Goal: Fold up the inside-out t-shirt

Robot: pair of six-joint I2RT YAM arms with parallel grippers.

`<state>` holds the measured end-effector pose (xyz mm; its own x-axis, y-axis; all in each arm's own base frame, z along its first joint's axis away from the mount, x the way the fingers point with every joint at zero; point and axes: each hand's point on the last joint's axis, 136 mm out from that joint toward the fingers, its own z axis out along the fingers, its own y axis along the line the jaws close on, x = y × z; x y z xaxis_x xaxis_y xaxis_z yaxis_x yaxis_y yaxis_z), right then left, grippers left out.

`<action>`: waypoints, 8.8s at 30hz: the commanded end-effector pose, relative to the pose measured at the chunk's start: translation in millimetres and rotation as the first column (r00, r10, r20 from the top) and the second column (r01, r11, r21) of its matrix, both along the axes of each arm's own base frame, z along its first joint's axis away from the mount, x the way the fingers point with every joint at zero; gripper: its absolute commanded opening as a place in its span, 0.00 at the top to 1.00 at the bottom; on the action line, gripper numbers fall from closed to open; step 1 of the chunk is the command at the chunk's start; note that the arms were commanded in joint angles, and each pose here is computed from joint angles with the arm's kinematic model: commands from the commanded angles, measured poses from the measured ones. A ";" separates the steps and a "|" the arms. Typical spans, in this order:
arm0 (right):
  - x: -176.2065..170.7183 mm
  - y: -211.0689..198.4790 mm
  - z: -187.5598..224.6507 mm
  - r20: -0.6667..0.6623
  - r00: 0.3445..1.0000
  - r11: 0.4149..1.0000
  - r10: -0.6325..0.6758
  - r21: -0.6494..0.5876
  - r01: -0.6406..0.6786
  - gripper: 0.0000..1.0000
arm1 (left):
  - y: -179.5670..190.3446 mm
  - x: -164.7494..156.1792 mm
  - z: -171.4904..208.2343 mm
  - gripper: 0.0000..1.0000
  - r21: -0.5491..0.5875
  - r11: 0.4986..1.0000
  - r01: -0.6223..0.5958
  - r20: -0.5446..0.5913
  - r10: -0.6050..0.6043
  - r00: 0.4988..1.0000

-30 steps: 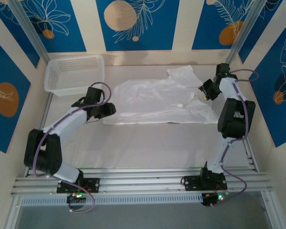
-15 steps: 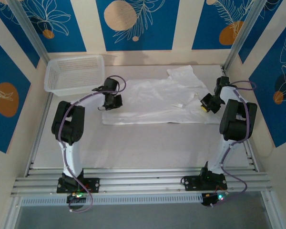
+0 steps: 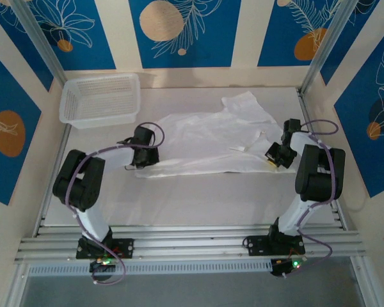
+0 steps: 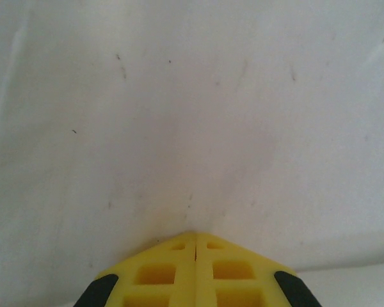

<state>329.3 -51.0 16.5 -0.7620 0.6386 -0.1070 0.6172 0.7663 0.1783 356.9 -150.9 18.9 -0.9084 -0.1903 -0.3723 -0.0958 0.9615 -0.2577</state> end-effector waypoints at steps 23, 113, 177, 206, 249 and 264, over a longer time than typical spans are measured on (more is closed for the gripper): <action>131.2 21.4 98.9 0.113 0.904 0.883 0.412 -0.295 -0.366 0.69 | 12.5 30.3 118.6 0.43 0.085 0.996 -0.017 0.187 0.001 0.982; 174.3 23.4 91.9 0.242 0.899 0.928 0.365 -0.023 -0.371 1.00 | -11.8 112.9 1.1 0.62 0.150 0.975 0.163 -0.195 -0.133 0.972; 102.2 -42.8 85.4 0.337 0.932 0.969 -0.133 0.240 0.052 1.00 | 58.0 89.0 83.0 1.00 -0.252 0.933 -0.255 -0.023 0.257 0.966; 23.1 -45.4 53.4 0.254 0.932 0.946 -0.258 0.264 0.190 0.67 | 61.8 5.2 34.6 0.82 -0.254 0.929 -0.271 -0.089 0.256 0.962; 134.2 -30.9 17.6 -0.005 0.982 0.982 0.190 -0.012 -0.190 0.67 | 4.9 -17.1 105.1 0.54 -0.193 0.981 0.027 0.133 -0.001 0.991; 143.4 -29.5 41.6 0.065 0.979 0.981 0.194 -0.018 -0.193 1.00 | 9.8 -22.7 99.4 0.54 -0.169 0.985 0.023 0.124 -0.002 0.992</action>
<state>466.6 -84.6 29.1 -0.8690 0.4811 -0.1157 0.4624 0.8728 0.1565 339.9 -143.5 119.7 -0.8536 -0.2791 -0.4399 -0.0564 0.8889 -0.4546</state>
